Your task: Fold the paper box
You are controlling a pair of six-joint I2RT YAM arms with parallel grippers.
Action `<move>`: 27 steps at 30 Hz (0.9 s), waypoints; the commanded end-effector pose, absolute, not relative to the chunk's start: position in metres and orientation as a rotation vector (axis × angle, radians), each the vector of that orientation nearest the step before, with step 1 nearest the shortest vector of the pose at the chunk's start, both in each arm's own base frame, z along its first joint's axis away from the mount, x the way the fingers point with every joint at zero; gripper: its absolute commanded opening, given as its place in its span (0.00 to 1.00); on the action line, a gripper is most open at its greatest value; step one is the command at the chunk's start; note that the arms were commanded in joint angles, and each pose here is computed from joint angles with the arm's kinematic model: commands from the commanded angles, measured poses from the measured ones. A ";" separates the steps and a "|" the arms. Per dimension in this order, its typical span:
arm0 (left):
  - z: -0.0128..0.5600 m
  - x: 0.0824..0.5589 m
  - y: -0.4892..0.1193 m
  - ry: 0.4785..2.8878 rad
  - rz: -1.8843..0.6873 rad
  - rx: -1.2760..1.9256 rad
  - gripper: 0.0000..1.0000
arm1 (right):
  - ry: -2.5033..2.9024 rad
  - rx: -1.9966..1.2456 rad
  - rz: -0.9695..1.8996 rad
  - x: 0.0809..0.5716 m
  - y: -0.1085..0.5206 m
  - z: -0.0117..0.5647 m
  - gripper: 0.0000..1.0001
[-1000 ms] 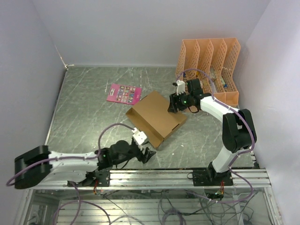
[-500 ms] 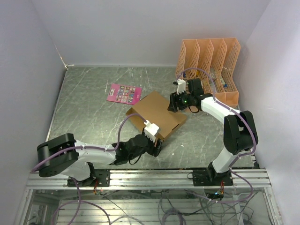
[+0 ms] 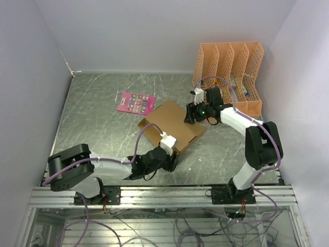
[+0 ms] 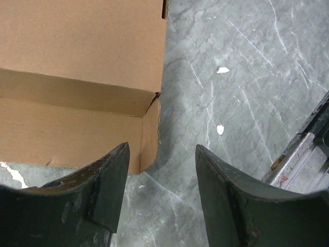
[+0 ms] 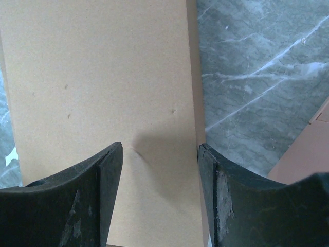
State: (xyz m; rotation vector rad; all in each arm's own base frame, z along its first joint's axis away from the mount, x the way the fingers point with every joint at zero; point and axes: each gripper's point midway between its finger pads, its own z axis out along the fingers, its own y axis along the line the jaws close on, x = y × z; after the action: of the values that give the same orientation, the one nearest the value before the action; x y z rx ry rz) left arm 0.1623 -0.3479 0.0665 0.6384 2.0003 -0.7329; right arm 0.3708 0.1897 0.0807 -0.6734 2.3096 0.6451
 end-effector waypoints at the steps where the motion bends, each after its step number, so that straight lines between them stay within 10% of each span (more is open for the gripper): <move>1: 0.075 0.173 -0.357 2.006 -0.744 0.582 0.62 | 2.292 -0.663 0.651 0.371 0.192 0.085 0.60; 27: 0.062 0.185 -0.362 2.070 -0.730 0.556 0.37 | 2.306 -0.664 0.662 0.368 0.192 0.081 0.60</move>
State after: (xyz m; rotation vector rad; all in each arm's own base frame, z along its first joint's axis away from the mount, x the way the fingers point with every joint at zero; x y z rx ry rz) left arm 0.1805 -0.3506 0.0517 0.5749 2.0910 -0.6880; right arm 0.3711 0.1902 0.0812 -0.6616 2.3116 0.6496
